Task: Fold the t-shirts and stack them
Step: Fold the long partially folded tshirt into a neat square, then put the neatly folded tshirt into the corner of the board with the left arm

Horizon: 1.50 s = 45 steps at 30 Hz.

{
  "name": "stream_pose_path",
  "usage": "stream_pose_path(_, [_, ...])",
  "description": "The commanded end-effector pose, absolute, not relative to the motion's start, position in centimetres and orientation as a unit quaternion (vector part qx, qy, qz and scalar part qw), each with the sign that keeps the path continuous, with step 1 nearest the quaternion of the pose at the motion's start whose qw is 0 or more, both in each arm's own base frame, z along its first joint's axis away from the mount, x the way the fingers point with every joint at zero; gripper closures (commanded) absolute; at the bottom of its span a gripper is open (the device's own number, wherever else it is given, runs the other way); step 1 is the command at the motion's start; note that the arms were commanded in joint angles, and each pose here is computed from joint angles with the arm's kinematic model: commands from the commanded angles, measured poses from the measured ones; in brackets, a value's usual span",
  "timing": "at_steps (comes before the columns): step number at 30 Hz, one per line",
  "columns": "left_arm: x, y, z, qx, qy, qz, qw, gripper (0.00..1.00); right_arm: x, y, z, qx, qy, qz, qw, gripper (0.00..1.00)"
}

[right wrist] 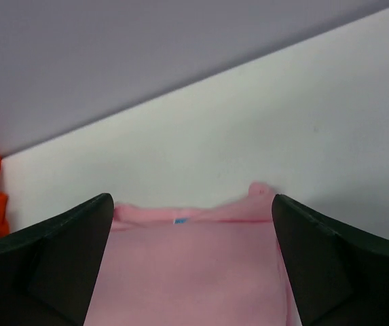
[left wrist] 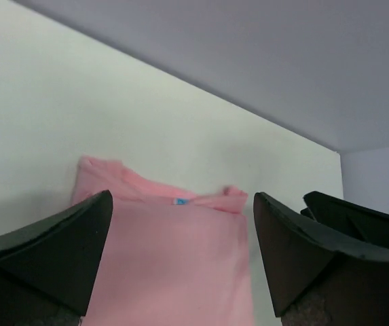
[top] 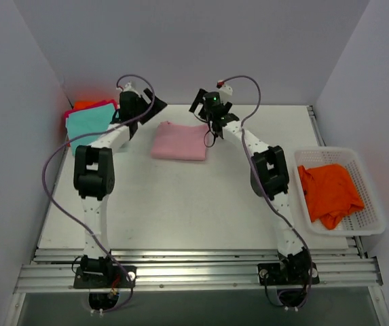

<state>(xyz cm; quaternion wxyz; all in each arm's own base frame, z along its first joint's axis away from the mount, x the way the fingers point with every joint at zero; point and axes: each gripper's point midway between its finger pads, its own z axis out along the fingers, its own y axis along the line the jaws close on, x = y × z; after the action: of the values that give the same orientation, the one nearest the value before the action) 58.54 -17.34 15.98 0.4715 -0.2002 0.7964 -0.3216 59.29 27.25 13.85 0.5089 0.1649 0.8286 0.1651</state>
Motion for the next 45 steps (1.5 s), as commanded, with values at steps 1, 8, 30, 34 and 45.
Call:
stream_pose_path(1, [65.1,-17.5,15.1,-0.143,0.806,-0.373,0.437,0.06,63.4,23.8,10.8,0.193,0.846,0.13,0.48,0.0])
stream_pose_path(8, [65.4,-14.8,17.5,-0.127,0.782,-0.362,0.492,0.06,61.4,22.6,13.3,0.191,0.815,0.147,0.527,0.0])
stream_pose_path(30, [62.0,-14.2,6.1,-0.114,0.843,-0.332,0.407,0.06,48.1,13.8,14.6,0.228,0.805,0.127,0.533,0.0])
stream_pose_path(34, [61.2,-15.1,4.3,-0.114,0.852,-0.334,0.387,0.06,47.5,11.9,15.1,0.241,0.8,0.123,0.535,0.0])
stream_pose_path(45, [58.0,-21.9,0.5,-0.074,0.873,-0.348,0.333,0.06,46.2,7.1,14.8,0.276,0.786,0.123,0.539,0.0])
